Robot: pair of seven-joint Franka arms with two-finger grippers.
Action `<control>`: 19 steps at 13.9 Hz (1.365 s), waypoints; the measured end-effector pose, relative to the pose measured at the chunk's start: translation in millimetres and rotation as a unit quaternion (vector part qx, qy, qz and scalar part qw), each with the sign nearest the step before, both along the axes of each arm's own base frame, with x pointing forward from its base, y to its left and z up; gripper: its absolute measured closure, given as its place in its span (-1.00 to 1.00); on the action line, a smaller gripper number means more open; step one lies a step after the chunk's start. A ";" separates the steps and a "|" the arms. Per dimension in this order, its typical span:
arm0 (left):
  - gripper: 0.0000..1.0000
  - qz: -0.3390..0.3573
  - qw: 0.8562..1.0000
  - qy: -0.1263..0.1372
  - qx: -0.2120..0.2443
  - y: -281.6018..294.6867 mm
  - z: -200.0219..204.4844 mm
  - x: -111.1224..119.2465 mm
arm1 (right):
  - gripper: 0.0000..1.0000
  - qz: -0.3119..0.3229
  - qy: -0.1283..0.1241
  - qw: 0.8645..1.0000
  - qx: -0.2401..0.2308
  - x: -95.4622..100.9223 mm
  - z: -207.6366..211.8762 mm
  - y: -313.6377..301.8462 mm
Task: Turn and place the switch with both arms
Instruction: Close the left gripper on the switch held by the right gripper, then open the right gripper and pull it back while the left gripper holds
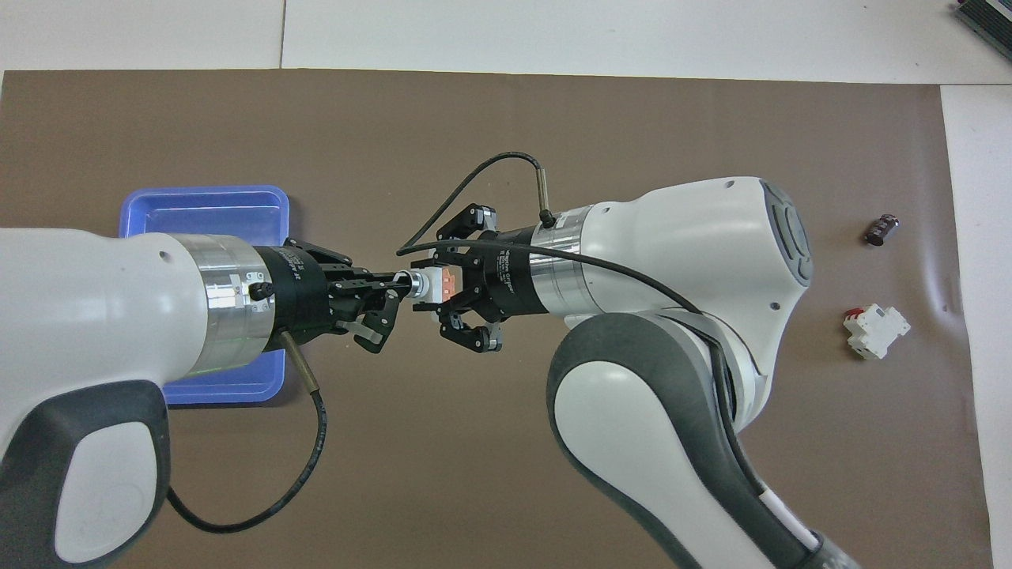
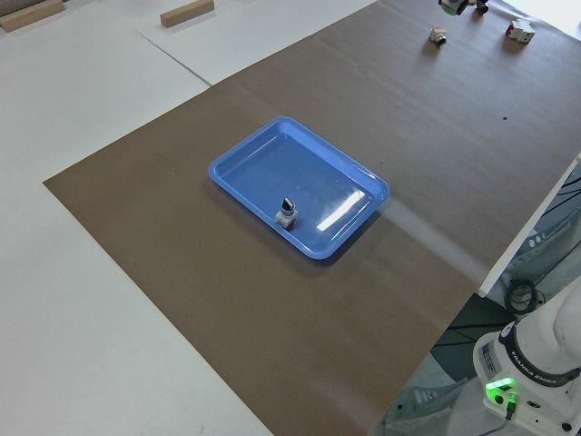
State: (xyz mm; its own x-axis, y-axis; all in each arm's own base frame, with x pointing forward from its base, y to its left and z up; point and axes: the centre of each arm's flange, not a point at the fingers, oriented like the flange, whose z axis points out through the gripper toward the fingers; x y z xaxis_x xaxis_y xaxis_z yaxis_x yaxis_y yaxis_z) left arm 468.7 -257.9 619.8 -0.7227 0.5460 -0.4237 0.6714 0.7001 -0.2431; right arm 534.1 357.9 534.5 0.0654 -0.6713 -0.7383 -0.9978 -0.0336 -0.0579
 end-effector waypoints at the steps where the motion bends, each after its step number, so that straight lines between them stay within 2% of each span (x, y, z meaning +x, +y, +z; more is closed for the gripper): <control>1: 0.79 -0.001 1.000 -0.001 0.002 -0.3 0.1 -0.2 | 0.15 0.000 0.000 1.000 0.000 0.0 -0.1 0.1; 5: 0.79 -0.007 1.000 -0.006 0.004 -0.2 0.5 -0.3 | 0.15 0.000 0.000 1.000 0.000 0.2 0.2 0.6; 6: 0.79 -0.007 1.000 -0.011 0.015 2.8 -1.9 1.4 | 0.04 0.001 -0.002 1.000 0.001 0.1 2.1 0.2; 11: 0.79 0.006 0.999 -0.025 0.038 26.3 -14.8 15.6 | -0.98 0.011 -0.006 1.000 0.000 -6.8 15.4 -1.4; 15: 0.79 -0.007 0.998 -0.043 0.055 43.0 -18.6 23.4 | -1.00 0.027 -0.001 1.000 -0.010 -11.7 16.5 -1.0; 17: 0.79 -0.021 0.996 -0.062 0.068 71.5 -20.3 35.0 | -1.00 0.054 -0.009 0.998 -0.039 -20.7 23.0 -2.7; 19: 0.79 -0.056 0.992 -0.080 0.084 94.2 -26.2 42.1 | -1.00 0.104 -0.027 0.990 -0.088 -37.2 33.7 -6.2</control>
